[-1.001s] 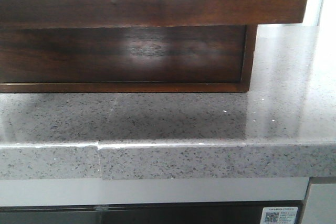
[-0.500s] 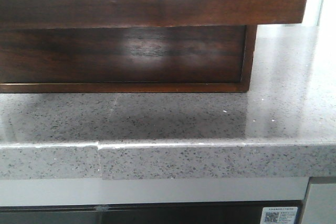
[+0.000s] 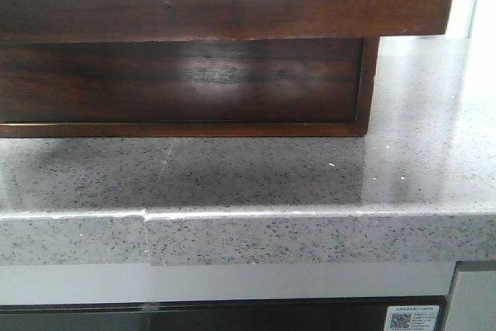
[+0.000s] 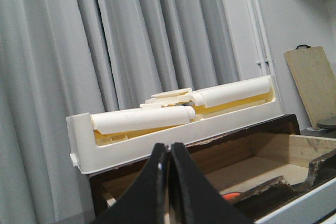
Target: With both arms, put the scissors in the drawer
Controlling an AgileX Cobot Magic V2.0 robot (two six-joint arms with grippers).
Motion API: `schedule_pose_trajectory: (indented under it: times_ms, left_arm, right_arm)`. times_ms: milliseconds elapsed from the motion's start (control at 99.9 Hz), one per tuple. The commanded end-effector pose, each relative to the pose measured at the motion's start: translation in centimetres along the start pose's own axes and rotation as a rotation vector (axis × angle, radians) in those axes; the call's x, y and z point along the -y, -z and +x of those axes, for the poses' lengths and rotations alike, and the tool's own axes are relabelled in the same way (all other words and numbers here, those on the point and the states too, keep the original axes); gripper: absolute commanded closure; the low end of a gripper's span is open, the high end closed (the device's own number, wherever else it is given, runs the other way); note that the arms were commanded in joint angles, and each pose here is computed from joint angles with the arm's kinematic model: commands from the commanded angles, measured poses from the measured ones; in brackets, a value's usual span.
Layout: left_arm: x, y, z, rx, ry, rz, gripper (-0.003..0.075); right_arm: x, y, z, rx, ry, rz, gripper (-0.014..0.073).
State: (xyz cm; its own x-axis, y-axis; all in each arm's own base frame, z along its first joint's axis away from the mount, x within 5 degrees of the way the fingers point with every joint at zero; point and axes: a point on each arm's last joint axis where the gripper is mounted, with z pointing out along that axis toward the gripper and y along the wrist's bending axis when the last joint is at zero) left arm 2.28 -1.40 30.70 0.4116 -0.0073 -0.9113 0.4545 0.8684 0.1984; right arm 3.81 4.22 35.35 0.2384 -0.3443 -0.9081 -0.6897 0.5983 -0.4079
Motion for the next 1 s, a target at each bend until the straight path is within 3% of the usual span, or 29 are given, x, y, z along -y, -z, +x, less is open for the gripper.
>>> schedule_pose_trajectory:
  times_ms: [0,200,290,541,881,991]
  left_arm:
    - [0.0,0.4,-0.3,0.052,0.056,0.003,0.0742]
    - [0.5,0.3,2.0,-0.028,0.083,0.014,0.0742]
    - [0.7,0.3,3.2,-0.098,0.164,0.015,0.0742]
    - [1.0,0.7,5.3,-0.298,0.221,0.018,0.0742]
    - [1.1,0.7,5.5,-0.317,0.226,0.019,0.0742]
    - [1.2,0.7,5.4,-0.312,0.280,0.024,0.0742]
  right_arm:
    - [-0.1,0.6,0.2,0.095,-0.013,0.046,0.0636]
    - [-1.7,0.4,3.9,0.073,-0.015,0.039,0.0636]
    - [-2.2,0.0,5.1,0.052,-0.018,0.031,0.0636]
    - [-2.8,-0.8,6.5,0.069,-0.039,0.041,0.0636]
    - [-3.6,-1.7,8.6,0.119,-0.070,0.079,0.0636]
    - [-3.5,-1.8,8.6,0.148,-0.097,0.094,0.0636]
